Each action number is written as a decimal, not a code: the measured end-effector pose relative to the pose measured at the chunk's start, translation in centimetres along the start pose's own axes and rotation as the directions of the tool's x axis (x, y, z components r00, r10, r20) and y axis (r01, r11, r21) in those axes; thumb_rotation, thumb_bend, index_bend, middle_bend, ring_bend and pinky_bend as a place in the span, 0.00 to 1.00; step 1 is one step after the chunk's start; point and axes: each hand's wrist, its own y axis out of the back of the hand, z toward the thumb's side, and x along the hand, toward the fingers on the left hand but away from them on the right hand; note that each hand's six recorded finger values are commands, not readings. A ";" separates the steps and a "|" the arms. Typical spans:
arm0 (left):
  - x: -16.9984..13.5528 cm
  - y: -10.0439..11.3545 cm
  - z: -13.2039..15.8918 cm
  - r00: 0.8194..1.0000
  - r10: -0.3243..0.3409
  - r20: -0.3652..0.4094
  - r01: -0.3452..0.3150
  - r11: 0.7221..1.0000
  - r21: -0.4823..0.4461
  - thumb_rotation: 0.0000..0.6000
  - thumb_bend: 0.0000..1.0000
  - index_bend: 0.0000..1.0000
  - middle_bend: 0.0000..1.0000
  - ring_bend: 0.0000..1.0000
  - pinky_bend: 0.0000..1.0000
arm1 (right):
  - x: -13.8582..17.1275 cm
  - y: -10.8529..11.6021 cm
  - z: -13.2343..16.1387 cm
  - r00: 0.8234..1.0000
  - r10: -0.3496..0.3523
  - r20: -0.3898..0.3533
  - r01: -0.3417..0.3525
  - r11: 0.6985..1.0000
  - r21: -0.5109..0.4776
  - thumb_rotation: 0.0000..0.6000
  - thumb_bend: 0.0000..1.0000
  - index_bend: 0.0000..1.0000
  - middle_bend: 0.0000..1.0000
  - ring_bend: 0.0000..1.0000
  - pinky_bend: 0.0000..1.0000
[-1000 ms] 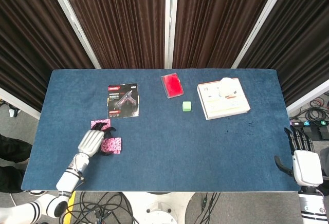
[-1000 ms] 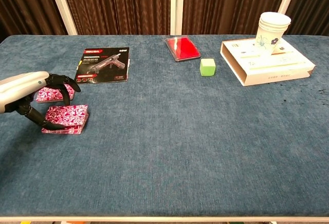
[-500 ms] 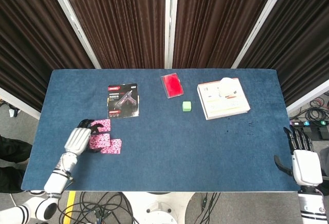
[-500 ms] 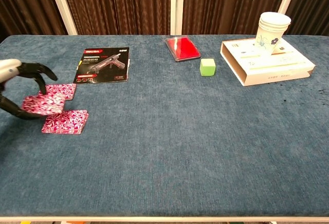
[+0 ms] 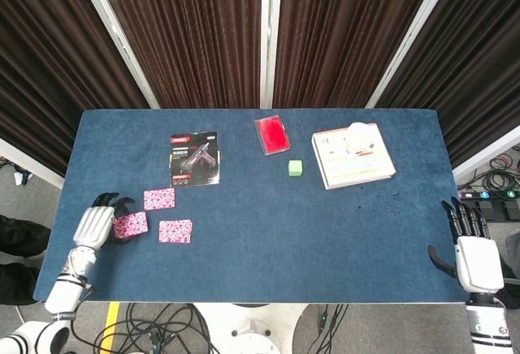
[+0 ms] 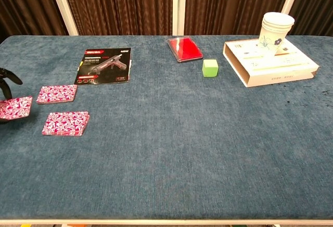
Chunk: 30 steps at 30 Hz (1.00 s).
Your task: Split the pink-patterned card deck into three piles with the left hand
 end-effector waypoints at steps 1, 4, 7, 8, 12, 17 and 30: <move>-0.1 -0.2 -0.3 1.000 -0.004 -0.004 0.004 1.000 0.004 1.00 0.15 0.27 0.48 0.13 0.10 | 0.0 0.0 0.0 1.000 0.000 0.001 0.000 1.000 0.001 1.00 0.23 0.00 0.00 0.00 0.00; -0.3 -0.6 -1.0 1.000 -0.014 -0.014 0.014 1.000 0.012 1.00 0.15 0.27 0.47 0.13 0.10 | 0.0 -0.1 -0.2 1.000 0.002 0.005 -0.002 1.000 0.001 1.00 0.23 0.00 0.00 0.00 0.00; -0.5 -1.1 -1.4 0.999 -0.025 -0.019 0.025 1.000 0.005 1.00 0.15 0.27 0.46 0.13 0.10 | 0.0 -0.2 -0.2 1.000 0.005 0.005 -0.005 1.000 0.001 1.00 0.23 0.00 0.00 0.00 0.00; -0.5 -1.2 -1.4 0.999 -0.027 -0.019 0.027 1.000 0.003 1.00 0.15 0.27 0.45 0.13 0.10 | 0.0 -0.2 -0.2 1.000 0.005 0.004 -0.005 1.000 0.001 1.00 0.23 0.00 0.00 0.00 0.00; -0.5 -1.2 -1.2 1.000 -0.022 -0.008 0.022 1.000 -0.017 1.00 0.14 0.25 0.37 0.12 0.10 | 0.0 -0.2 -0.2 1.000 0.003 0.004 -0.003 1.000 -0.001 1.00 0.23 0.00 0.00 0.00 0.00; -0.4 -1.0 -0.7 1.000 -0.011 0.015 0.012 0.999 -0.046 1.00 0.07 0.17 0.24 0.10 0.10 | 0.0 -0.2 -0.3 1.000 0.005 0.007 -0.005 1.000 -0.002 1.00 0.23 0.00 0.00 0.00 0.00; -0.3 1.0 0.4 0.998 0.059 0.035 -0.057 0.996 -0.074 1.00 0.06 0.17 0.24 0.10 0.10 | 0.1 0.3 -0.5 1.000 -0.013 0.011 0.013 1.000 -0.018 1.00 0.23 0.00 0.00 0.00 0.00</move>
